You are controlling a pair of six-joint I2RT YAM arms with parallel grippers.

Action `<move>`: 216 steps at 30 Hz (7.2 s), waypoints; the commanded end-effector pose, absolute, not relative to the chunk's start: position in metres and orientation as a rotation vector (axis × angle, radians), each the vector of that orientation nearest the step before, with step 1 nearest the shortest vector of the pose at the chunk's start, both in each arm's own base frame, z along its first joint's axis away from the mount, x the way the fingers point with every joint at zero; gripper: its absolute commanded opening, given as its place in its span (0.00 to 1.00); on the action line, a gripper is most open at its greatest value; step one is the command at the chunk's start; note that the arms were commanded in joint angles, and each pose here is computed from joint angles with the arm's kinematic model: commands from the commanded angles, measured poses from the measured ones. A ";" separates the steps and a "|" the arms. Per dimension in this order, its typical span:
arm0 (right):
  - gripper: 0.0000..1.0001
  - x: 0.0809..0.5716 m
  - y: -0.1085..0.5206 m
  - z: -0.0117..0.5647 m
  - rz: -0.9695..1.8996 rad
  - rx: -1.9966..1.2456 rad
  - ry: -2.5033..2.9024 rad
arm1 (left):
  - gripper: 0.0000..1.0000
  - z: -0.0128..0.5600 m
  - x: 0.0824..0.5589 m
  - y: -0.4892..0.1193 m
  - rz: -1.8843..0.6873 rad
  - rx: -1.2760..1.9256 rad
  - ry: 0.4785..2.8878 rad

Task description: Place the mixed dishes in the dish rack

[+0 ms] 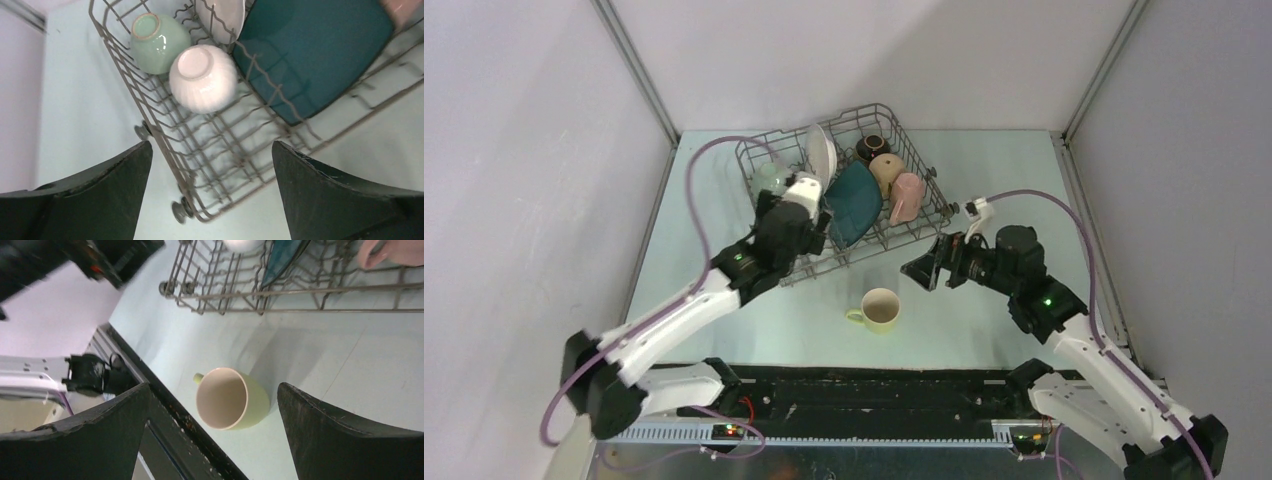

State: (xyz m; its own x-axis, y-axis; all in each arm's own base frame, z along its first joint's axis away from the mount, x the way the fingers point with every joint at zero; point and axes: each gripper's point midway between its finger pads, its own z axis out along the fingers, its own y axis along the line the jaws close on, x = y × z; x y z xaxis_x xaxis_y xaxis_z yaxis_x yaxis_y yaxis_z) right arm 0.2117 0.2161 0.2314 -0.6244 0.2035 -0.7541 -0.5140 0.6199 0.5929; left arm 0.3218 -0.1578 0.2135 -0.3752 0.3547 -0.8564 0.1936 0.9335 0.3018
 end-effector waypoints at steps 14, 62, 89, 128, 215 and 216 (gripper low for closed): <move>0.87 0.213 0.264 0.173 0.551 -0.653 2.246 | 1.00 0.211 0.236 -0.181 -0.640 0.031 1.946; 0.00 0.267 0.251 0.308 0.782 -0.521 1.527 | 0.96 0.299 0.208 -0.251 -1.963 -0.550 1.933; 0.00 0.259 0.300 0.384 0.698 -0.803 0.882 | 0.73 0.341 0.190 -0.284 -2.225 -0.619 1.959; 0.75 0.269 0.249 0.332 0.655 -0.753 1.185 | 0.00 0.261 0.286 -0.142 -0.369 -0.048 1.883; 1.00 0.224 0.229 0.326 0.701 -0.497 1.408 | 1.00 0.191 0.331 -0.131 0.060 0.673 2.088; 1.00 0.227 0.224 0.324 0.677 -0.481 1.420 | 1.00 0.203 0.327 -0.132 0.047 0.654 2.068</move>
State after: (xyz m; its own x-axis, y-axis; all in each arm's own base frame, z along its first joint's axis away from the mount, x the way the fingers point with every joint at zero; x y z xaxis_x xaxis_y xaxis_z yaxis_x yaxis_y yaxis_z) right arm 0.2062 0.2473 0.3245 0.0243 0.1264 -0.9917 -0.8014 0.5955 0.0563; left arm 0.3392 -0.1353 0.1621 -0.4528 0.5187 -0.7252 0.4881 0.8249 0.2852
